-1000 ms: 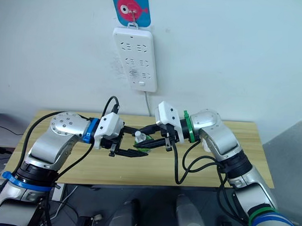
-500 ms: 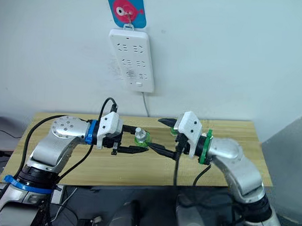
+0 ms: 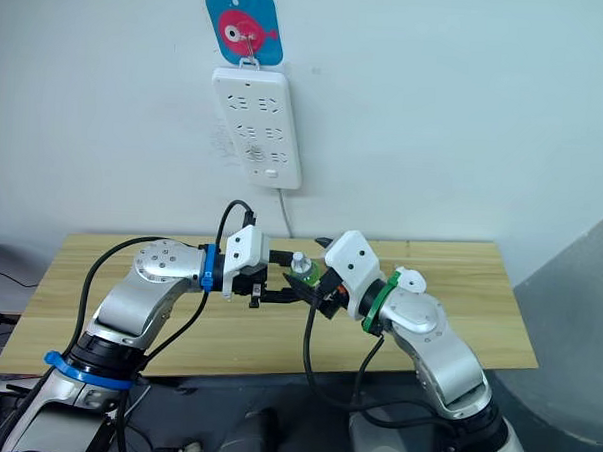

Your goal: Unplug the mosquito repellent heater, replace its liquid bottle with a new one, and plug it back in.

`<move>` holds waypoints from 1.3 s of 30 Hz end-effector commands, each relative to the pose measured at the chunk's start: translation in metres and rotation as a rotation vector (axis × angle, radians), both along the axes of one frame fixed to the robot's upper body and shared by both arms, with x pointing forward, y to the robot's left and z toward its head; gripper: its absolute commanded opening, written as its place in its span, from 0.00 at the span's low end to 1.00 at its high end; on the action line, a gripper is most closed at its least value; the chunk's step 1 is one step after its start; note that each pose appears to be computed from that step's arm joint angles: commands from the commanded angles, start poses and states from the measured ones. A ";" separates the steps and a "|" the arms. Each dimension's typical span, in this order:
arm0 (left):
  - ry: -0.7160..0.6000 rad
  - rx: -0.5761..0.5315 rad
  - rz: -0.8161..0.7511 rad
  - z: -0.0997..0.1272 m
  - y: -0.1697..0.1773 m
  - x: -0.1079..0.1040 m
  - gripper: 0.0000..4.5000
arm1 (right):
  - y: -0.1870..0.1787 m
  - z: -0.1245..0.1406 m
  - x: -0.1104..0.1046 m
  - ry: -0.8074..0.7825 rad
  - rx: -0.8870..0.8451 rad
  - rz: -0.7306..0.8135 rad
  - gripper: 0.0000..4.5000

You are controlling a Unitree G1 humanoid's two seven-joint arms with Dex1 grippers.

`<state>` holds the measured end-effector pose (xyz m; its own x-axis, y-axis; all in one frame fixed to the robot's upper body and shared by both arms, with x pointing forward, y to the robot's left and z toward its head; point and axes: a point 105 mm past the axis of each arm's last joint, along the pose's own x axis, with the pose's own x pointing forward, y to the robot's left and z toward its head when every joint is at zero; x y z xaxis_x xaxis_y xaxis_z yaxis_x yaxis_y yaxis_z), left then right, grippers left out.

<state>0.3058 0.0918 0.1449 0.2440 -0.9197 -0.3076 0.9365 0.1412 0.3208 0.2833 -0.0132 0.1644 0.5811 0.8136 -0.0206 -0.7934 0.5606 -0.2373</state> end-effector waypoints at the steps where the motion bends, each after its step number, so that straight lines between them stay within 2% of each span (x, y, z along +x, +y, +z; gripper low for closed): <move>1: -0.048 -0.019 -0.027 0.016 -0.007 -0.004 0.50 | 0.001 0.015 -0.003 -0.059 0.035 0.026 0.60; 5: -0.036 -0.012 -0.029 0.016 -0.005 -0.007 0.50 | 0.002 0.011 -0.008 -0.048 0.031 0.083 0.26; 6: -0.031 -0.008 -0.032 0.016 -0.004 -0.008 0.50 | 0.003 0.009 -0.010 -0.040 0.032 0.113 0.24; 9: -0.016 -0.010 -0.059 0.017 -0.003 -0.015 0.50 | 0.005 0.008 -0.014 -0.037 0.021 0.235 0.24; 11: 0.006 -0.012 -0.121 0.017 -0.001 -0.027 0.50 | 0.006 0.007 -0.010 -0.054 -0.066 0.439 0.24; 14: 0.023 -0.008 -0.168 0.016 0.002 -0.038 0.50 | -0.001 0.002 0.002 -0.047 -0.197 0.620 0.24; 17: 0.021 -0.025 -0.164 0.018 0.002 -0.041 0.50 | -0.012 -0.001 0.008 -0.014 -0.278 0.709 0.24; 19: 0.021 -0.033 -0.148 0.019 0.002 -0.040 0.50 | -0.017 0.006 0.002 0.032 -0.246 0.741 0.24; 25: 0.040 -0.043 -0.102 0.014 0.007 -0.038 0.50 | -0.042 0.028 -0.005 0.004 -0.195 0.648 0.71; 28: 0.045 -0.062 -0.089 0.015 0.006 -0.035 0.50 | -0.051 0.030 -0.012 -0.012 -0.189 0.568 0.96; 29: 0.046 -0.069 -0.086 0.015 0.006 -0.035 0.50 | -0.051 0.031 -0.015 -0.017 -0.170 0.532 1.00; 33: 0.050 -0.084 -0.096 0.015 0.001 -0.034 0.50 | -0.036 0.034 -0.024 -0.055 -0.100 0.429 1.00; 39: 0.057 -0.092 -0.124 0.014 -0.007 -0.034 0.50 | -0.004 0.034 -0.018 -0.086 -0.038 0.308 1.00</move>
<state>0.2728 0.0890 0.1541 0.1275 -0.9607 -0.2464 0.9679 0.0663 0.2424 0.2650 -0.0205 0.1894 0.2845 0.9577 -0.0421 -0.9219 0.2613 -0.2861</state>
